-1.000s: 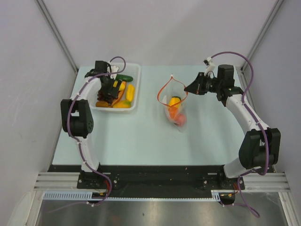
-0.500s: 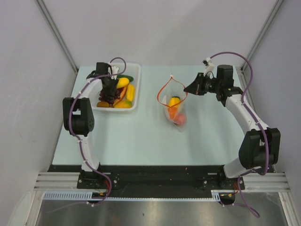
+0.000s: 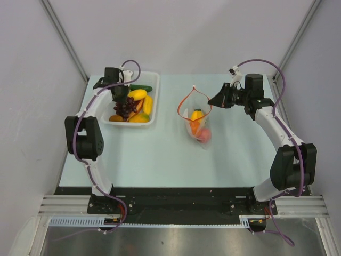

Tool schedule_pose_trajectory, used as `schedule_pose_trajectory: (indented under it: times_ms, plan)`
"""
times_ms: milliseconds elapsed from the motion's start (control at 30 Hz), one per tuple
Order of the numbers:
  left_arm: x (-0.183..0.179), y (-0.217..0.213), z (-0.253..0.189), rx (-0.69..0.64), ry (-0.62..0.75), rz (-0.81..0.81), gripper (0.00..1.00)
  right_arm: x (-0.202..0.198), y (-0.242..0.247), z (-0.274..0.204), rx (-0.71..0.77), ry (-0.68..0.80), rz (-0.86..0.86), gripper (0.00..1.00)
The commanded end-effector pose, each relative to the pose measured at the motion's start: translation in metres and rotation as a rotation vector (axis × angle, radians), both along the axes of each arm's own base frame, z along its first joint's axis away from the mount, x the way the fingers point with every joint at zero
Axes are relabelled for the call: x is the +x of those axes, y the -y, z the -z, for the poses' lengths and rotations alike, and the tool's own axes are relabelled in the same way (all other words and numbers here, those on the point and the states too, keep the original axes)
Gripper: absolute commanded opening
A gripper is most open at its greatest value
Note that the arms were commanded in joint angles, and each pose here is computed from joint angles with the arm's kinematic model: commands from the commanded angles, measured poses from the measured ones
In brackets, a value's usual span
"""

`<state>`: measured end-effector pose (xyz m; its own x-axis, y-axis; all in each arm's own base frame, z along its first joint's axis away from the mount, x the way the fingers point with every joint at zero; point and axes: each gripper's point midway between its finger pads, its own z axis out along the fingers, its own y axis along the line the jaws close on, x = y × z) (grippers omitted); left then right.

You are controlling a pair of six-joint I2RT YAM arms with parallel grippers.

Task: Place the food in the zip-top bag and seal the zipper
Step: Pick up the fake fruit from the bin, then place the fake fruit in the zipper food storage bag.

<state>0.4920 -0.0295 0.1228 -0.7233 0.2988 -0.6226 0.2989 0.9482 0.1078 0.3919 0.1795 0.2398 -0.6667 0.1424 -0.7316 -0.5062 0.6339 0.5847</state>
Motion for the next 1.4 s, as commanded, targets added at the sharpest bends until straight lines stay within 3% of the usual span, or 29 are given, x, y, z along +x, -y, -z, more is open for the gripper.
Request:
schedule_pose_trajectory:
  times_ms: [0,167,367,567,733,833,967,1200,1367]
  plan:
    - [0.006,0.010,-0.069,-0.050,0.144,0.021,0.00,0.004,-0.004,-0.007,0.006,0.047,-0.021,0.00]
    - [0.007,0.026,-0.111,-0.110,0.221,0.060,0.00,0.005,-0.005,-0.009,0.015,0.050,-0.022,0.00]
    - [-0.009,0.080,-0.185,-0.205,0.366,0.222,0.00,0.004,-0.008,-0.009,0.019,0.052,-0.028,0.00]
    - [-0.043,0.164,-0.271,-0.336,0.525,0.442,0.00,0.004,-0.010,-0.010,0.023,0.055,-0.033,0.00]
    - [-0.085,0.235,-0.318,-0.488,0.577,0.624,0.00,0.002,-0.011,-0.012,0.030,0.053,-0.036,0.00]
    - [-0.106,0.274,-0.316,-0.546,0.549,0.712,0.00,0.002,-0.013,-0.015,0.035,0.060,-0.042,0.00]
    - [-0.119,0.310,-0.276,-0.573,0.457,0.770,0.00,-0.002,-0.013,-0.021,0.042,0.072,-0.055,0.00]
    - [-0.108,0.326,-0.218,-0.566,0.347,0.730,0.00,-0.007,-0.015,-0.026,0.054,0.084,-0.081,0.00]
    - [-0.116,0.320,-0.156,-0.473,0.230,0.762,0.01,-0.008,-0.010,-0.028,0.051,0.090,-0.079,0.00]
